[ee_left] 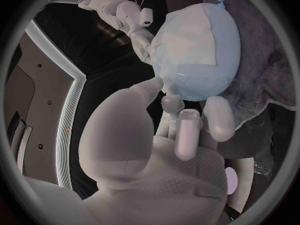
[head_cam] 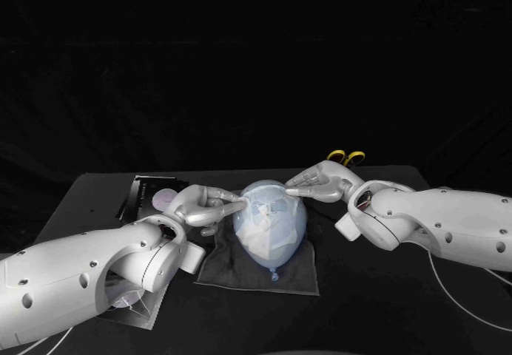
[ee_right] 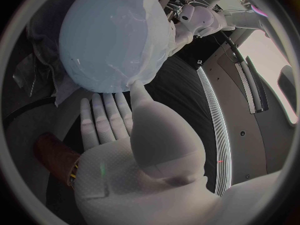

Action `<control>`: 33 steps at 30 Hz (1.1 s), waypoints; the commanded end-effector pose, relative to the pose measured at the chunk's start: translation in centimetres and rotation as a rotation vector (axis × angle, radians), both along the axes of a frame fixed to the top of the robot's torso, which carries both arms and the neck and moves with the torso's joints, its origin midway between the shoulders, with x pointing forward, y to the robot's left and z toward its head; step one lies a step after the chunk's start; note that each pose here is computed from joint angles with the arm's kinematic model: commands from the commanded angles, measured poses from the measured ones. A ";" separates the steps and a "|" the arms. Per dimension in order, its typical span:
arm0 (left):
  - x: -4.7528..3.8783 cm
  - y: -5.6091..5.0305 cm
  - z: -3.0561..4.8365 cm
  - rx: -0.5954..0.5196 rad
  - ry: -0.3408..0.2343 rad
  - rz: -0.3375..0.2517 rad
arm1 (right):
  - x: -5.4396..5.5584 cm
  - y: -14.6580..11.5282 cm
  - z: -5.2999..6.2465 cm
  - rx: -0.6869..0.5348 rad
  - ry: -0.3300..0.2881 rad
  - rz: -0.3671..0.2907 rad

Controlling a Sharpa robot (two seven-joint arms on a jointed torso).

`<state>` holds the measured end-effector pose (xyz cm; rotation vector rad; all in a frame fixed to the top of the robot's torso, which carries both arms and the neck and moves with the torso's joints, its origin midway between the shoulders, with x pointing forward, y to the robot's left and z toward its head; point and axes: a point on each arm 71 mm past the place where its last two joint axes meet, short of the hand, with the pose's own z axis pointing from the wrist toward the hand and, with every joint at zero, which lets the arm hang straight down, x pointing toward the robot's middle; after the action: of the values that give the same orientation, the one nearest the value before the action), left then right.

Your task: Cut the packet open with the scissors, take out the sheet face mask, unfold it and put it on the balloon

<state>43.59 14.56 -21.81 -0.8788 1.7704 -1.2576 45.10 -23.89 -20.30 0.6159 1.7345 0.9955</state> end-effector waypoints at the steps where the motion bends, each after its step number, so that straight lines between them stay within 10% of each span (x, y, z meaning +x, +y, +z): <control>1: 0.03 -0.2 0.20 -0.030 -0.008 0.015 | -0.2 0.3 -0.3 -0.003 0.018 0.025; 33: 0.29 -0.9 0.11 -0.042 0.002 0.053 | -0.3 0.3 -0.4 -0.003 0.019 0.026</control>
<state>43.86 13.76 -21.85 -0.9424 1.7359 -1.2592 45.07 -23.84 -20.30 0.6167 1.7357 0.9971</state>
